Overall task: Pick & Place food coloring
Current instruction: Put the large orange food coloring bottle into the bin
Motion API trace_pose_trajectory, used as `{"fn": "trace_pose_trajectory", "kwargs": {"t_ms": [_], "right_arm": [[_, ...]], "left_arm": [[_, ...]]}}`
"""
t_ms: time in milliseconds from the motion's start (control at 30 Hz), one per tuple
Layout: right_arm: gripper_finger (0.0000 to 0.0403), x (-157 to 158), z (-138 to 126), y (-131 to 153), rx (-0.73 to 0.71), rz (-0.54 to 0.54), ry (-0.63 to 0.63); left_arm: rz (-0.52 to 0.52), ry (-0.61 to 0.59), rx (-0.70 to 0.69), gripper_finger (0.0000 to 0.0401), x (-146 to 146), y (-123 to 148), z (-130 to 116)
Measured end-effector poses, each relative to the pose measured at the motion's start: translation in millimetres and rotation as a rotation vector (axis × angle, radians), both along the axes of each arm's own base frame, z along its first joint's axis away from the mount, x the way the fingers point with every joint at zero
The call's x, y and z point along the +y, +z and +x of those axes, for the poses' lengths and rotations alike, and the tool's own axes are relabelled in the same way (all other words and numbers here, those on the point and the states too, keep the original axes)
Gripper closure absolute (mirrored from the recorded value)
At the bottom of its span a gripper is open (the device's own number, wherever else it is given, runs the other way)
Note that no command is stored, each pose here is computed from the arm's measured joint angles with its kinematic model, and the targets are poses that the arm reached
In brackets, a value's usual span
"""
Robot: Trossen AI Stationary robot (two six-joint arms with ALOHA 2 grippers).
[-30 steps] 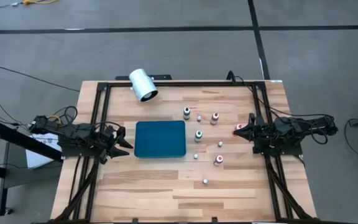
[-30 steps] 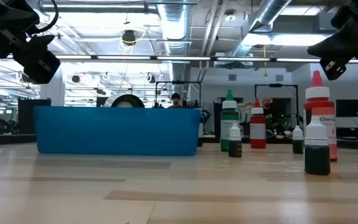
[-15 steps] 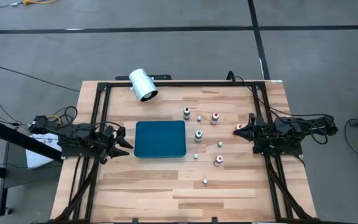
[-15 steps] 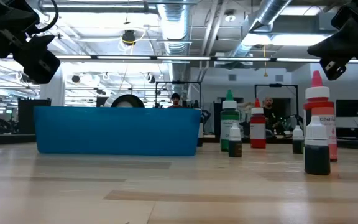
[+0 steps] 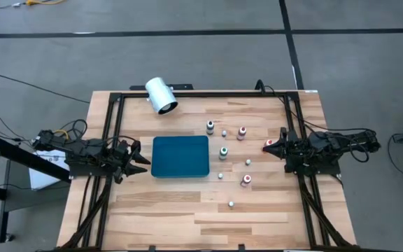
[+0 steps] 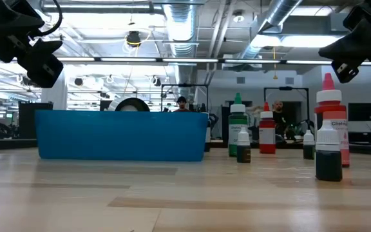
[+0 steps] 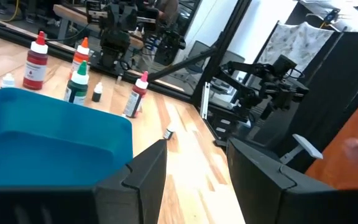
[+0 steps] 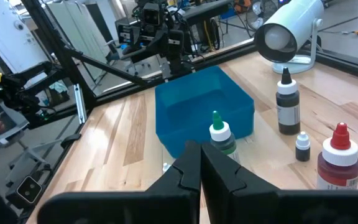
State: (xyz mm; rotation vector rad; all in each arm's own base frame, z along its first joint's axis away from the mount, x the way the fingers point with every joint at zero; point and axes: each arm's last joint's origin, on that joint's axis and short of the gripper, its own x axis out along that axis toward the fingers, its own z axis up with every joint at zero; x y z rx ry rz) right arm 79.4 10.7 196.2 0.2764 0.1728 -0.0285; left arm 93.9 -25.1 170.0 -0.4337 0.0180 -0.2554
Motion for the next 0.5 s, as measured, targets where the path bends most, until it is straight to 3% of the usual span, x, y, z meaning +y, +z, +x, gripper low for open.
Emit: {"fn": "trace_pose_trajectory", "kwargs": {"t_ms": [400, 500], "right_arm": [[0.0402, 0.0, 0.0, -0.1, 0.0, -0.003, 0.0], [0.0402, 0.0, 0.0, -0.2, 0.001, -0.095, 0.016]], "left_arm": [[-0.042, 0.008, 0.007, 0.0241, 0.3, 0.3, 0.1], [-0.059, 0.007, 0.011, 0.0241, 0.3, 0.4, 0.1]]}}
